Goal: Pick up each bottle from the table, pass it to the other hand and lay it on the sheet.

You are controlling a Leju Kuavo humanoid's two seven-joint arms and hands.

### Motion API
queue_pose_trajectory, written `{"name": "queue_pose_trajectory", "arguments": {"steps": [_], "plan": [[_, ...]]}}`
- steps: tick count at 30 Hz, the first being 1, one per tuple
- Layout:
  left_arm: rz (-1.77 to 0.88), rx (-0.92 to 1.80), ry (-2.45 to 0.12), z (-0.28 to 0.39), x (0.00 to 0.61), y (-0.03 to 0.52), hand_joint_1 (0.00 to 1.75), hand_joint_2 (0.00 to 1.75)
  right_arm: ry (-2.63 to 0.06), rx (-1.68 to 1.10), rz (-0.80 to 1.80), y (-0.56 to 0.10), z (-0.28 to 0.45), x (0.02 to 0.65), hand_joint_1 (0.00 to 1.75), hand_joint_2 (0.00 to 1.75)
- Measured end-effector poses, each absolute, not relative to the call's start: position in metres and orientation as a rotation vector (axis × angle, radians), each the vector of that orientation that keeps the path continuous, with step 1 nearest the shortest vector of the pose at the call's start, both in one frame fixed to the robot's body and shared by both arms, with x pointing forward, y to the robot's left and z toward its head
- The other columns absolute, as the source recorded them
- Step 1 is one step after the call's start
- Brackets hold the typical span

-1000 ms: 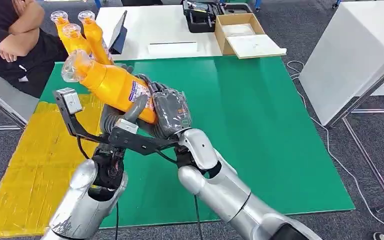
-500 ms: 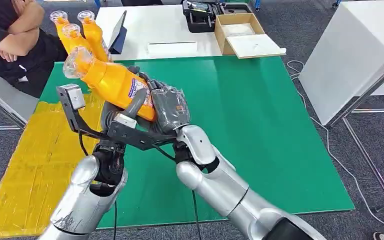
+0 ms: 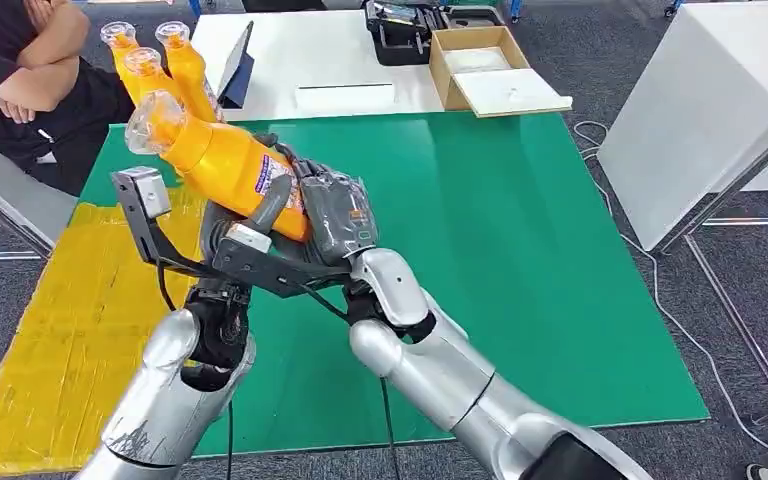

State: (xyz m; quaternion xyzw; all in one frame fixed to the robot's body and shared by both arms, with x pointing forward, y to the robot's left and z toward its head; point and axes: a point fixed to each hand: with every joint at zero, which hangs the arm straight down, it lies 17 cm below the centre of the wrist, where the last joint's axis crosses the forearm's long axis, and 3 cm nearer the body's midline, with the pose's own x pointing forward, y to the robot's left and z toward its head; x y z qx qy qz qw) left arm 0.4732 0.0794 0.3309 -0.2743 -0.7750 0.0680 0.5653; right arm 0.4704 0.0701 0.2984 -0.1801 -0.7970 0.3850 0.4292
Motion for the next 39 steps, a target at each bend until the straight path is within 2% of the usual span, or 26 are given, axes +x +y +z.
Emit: {"name": "queue_pose_trajectory", "arguments": {"steps": [13,14,15,18,19,39], "plan": [[0.176,-0.636,-1.826,0.33,0.474,0.082,1.75,1.75,-1.977,-0.43,0.968,0.072,0.295,0.471,1.75,1.75],[0.177,-0.636,-1.826,0.33,0.474,0.083,1.75,1.75,-1.977,-0.43,0.968,0.072,0.295,0.471,1.06,1.75],[0.177,-0.636,-1.826,0.33,0.474,0.083,1.75,1.75,-1.976,-0.428,0.968,0.072,0.295,0.471,0.0,1.75],[0.181,-0.634,-1.829,0.33,0.474,0.083,1.75,1.75,-1.97,-0.421,0.967,0.072,0.293,0.472,0.0,1.75],[0.183,-0.633,-1.829,0.33,0.474,0.084,1.75,1.75,-1.968,-0.421,0.967,0.072,0.293,0.472,0.0,0.0],[0.216,-0.605,-1.82,0.325,0.479,0.096,1.75,1.75,-1.837,-0.426,0.992,0.057,0.257,0.49,0.0,0.0]]}}
